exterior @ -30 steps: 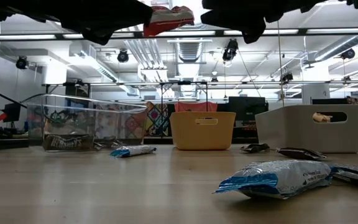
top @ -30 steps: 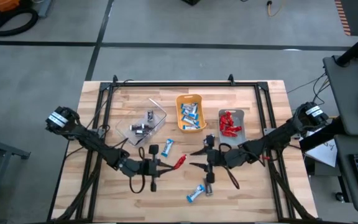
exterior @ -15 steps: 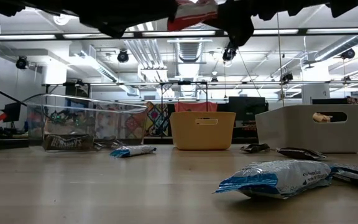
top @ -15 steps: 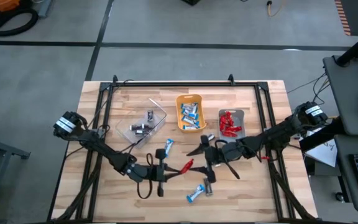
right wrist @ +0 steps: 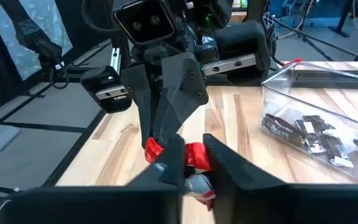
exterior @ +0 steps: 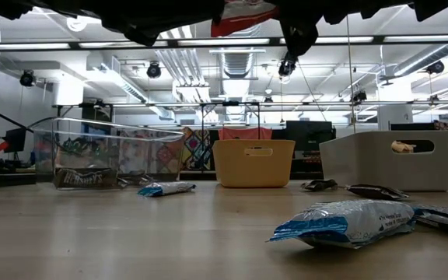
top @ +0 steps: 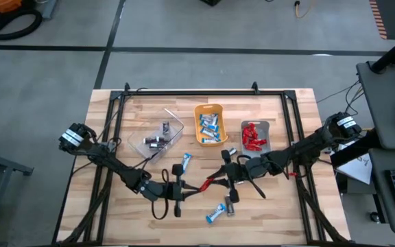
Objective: Organize candy in baskets
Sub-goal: Put the red chocolate into the gray bin, then put the white chocolate into the yellow bin
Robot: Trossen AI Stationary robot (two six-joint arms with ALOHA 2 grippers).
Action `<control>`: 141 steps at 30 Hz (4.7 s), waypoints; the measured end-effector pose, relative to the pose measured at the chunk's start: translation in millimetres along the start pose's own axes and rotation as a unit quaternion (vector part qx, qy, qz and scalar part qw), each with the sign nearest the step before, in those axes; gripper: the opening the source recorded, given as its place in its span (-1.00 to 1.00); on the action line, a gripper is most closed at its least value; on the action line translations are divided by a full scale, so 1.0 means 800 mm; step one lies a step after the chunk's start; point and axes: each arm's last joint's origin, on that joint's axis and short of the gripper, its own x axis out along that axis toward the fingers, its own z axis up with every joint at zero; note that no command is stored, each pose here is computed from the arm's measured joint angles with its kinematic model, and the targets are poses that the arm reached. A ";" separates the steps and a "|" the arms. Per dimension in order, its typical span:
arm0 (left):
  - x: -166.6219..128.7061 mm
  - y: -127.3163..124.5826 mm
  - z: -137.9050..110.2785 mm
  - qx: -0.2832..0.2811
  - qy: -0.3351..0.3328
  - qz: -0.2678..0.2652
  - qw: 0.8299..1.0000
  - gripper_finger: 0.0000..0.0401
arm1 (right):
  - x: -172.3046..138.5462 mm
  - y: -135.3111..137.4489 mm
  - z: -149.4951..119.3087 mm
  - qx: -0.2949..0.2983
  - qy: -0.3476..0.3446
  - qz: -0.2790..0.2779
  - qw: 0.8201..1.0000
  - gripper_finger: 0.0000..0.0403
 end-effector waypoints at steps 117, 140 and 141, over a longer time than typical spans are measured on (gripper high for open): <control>0.007 0.051 -0.103 -0.167 0.306 0.173 0.921 -0.16 | -0.162 -0.124 -0.028 0.217 0.303 -0.562 0.739 -0.16; 0.011 0.049 -0.135 -0.178 0.305 0.252 0.901 -0.17 | -0.159 -0.125 -0.027 0.224 0.290 -0.558 0.745 -0.16; 0.011 0.049 -0.135 -0.178 0.305 0.252 0.901 -0.18 | -0.159 -0.125 -0.027 0.223 0.291 -0.557 0.745 -0.16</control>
